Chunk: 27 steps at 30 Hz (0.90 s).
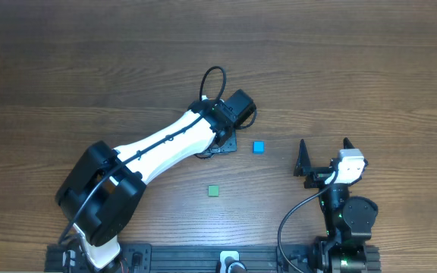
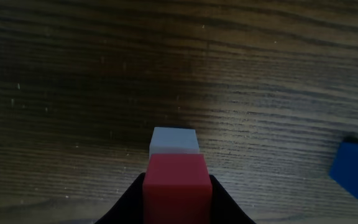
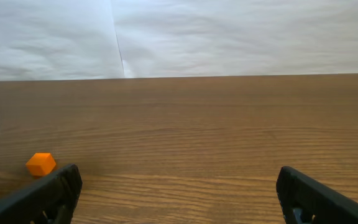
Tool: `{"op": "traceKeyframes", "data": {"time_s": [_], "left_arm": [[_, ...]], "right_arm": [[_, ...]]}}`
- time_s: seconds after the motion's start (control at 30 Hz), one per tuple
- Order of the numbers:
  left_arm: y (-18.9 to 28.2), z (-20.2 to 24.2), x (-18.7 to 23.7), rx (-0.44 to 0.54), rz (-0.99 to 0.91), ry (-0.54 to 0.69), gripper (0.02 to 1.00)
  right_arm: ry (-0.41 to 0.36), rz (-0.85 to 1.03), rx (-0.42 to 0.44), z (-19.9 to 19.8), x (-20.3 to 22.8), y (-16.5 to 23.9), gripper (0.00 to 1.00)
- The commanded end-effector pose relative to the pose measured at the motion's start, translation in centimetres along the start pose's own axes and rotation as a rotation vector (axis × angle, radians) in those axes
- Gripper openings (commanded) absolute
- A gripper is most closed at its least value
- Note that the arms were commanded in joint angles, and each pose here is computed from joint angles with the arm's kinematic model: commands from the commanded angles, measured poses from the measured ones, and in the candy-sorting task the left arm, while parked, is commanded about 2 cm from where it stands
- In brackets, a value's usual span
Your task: Stack Cubes
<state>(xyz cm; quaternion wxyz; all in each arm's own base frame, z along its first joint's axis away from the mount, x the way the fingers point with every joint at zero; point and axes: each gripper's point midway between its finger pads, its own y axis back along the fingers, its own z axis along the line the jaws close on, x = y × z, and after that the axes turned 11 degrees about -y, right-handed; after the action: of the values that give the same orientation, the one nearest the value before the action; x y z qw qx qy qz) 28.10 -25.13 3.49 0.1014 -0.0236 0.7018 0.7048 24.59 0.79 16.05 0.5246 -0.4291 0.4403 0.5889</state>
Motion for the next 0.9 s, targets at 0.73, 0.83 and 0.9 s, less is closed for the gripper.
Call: {"op": "traceKeyframes", "data": {"time_s": [0.73,0.83,0.9], "left_arm": [[-1.17,-0.03,-0.11,-0.027,0.003,0.012,0.088],[-1.17,-0.03,-0.11,-0.027,0.003,0.012,0.119],[-1.16,-0.03,-0.12,-0.027,0.003,0.012,0.134]], "right_arm": [[0.005,-0.001,0.003,-0.11,0.22,-0.03,0.989],[0.005,-0.001,0.003,-0.11,0.22,-0.03,0.991],[0.005,-0.001,0.003,-0.11,0.22,-0.03,0.993]]}}
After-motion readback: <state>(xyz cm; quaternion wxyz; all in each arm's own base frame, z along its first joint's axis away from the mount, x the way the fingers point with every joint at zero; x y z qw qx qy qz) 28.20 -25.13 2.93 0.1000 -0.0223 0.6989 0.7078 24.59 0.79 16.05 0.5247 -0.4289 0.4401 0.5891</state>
